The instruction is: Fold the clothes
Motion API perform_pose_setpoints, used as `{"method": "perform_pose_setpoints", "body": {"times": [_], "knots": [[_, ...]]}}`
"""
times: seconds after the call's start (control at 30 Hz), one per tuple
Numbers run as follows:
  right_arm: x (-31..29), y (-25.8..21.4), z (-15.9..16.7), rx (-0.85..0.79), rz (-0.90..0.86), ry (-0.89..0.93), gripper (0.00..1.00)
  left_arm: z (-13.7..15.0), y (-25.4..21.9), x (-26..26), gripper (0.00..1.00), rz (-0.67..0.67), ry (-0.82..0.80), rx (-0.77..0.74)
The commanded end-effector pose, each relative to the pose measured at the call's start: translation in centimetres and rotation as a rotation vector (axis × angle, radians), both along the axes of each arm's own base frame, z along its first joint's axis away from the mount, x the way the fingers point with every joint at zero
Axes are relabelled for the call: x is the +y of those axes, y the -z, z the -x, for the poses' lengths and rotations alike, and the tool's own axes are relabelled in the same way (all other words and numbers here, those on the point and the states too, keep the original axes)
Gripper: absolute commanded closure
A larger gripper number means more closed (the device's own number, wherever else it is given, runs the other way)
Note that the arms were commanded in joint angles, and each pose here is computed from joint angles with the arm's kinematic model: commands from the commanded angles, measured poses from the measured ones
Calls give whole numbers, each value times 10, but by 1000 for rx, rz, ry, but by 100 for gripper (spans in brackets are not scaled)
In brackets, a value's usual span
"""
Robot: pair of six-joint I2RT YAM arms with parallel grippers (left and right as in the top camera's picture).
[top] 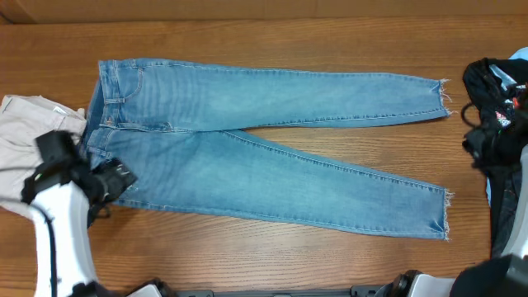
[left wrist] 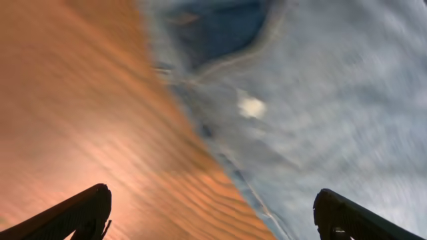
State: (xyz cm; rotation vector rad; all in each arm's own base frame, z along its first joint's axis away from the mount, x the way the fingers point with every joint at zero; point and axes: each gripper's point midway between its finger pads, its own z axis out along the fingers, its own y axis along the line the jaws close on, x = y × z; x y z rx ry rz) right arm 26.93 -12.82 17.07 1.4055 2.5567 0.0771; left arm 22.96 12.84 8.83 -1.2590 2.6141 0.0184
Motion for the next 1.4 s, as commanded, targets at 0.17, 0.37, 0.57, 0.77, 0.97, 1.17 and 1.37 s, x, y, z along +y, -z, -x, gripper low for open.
{"method": "perform_pose_setpoints", "body": {"times": [0.17,0.37,0.57,0.77,0.97,1.17,1.37], "knots": [[19,8,23,-68,-3,-17,65,29,38,40,4,-14,-287,-15],[26,11,23,-72,-36,-44,65,8,58,55,14,-40,-285,-71],[26,11,23,-73,-37,-44,65,-15,87,53,18,36,-214,-105],[27,11,23,-71,-38,-44,65,-36,104,42,24,122,-124,-166],[26,13,29,-46,-34,-39,65,-35,105,39,90,140,-120,-160],[27,32,53,36,-89,17,64,-36,87,33,96,160,-113,-180],[57,80,80,116,-265,71,65,-44,57,31,96,145,-91,-265]]}}
